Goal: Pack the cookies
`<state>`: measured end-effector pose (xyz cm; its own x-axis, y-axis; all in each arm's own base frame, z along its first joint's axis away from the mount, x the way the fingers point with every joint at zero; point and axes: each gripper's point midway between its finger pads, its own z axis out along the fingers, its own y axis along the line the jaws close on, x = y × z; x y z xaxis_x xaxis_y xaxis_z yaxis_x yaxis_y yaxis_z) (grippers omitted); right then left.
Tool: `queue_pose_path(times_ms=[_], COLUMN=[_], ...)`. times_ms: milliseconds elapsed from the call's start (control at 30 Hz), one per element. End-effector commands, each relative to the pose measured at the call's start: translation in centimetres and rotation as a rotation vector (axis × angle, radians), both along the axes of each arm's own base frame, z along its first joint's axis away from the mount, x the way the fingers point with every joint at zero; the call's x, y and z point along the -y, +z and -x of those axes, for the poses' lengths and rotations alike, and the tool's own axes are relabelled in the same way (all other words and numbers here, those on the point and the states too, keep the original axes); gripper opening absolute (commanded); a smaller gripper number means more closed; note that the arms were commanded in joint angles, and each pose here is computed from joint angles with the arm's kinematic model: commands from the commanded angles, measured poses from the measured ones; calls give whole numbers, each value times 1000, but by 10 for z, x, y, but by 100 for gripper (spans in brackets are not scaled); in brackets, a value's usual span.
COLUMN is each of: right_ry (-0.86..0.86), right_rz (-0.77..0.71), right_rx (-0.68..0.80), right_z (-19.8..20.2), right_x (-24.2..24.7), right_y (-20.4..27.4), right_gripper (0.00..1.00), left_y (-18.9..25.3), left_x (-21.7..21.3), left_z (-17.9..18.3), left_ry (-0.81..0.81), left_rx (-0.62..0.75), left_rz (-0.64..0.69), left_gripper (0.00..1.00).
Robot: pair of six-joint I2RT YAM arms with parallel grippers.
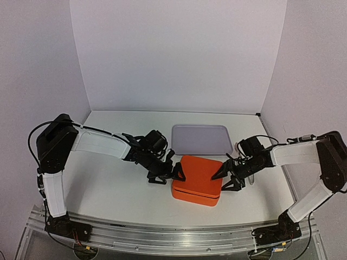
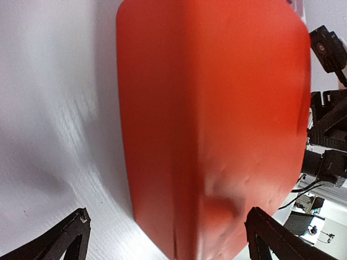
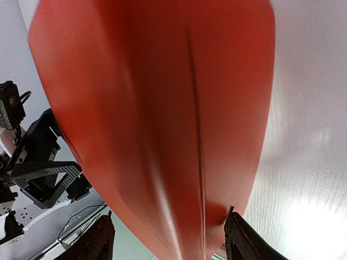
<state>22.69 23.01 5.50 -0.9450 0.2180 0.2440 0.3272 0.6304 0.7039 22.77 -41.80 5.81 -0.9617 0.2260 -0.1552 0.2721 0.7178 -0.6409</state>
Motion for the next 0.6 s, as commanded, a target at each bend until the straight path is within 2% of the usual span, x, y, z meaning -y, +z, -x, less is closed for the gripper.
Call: queue_pose_path(times_ms=[0, 300, 433, 500, 567], right_ry=[13, 68, 98, 122, 138], right_rz=[19, 56, 89, 106, 127], right_rx=[-78, -165, -186, -190, -192], right_z=[26, 58, 72, 77, 82], right_x=[0, -7, -8, -10, -11], right_y=[-3, -16, -26, -31, -36], right_gripper=[64, 55, 46, 45, 44], left_y=[8, 7, 1, -2, -4], left_x=[1, 8, 10, 12, 12], left_z=[21, 45, 53, 55, 55], left_ry=[-13, -25, -36, -35, -32], left_rx=[-85, -212, -263, -278, -284], left_rz=[38, 139, 164, 170, 166], left_gripper=[99, 92, 81, 72, 68])
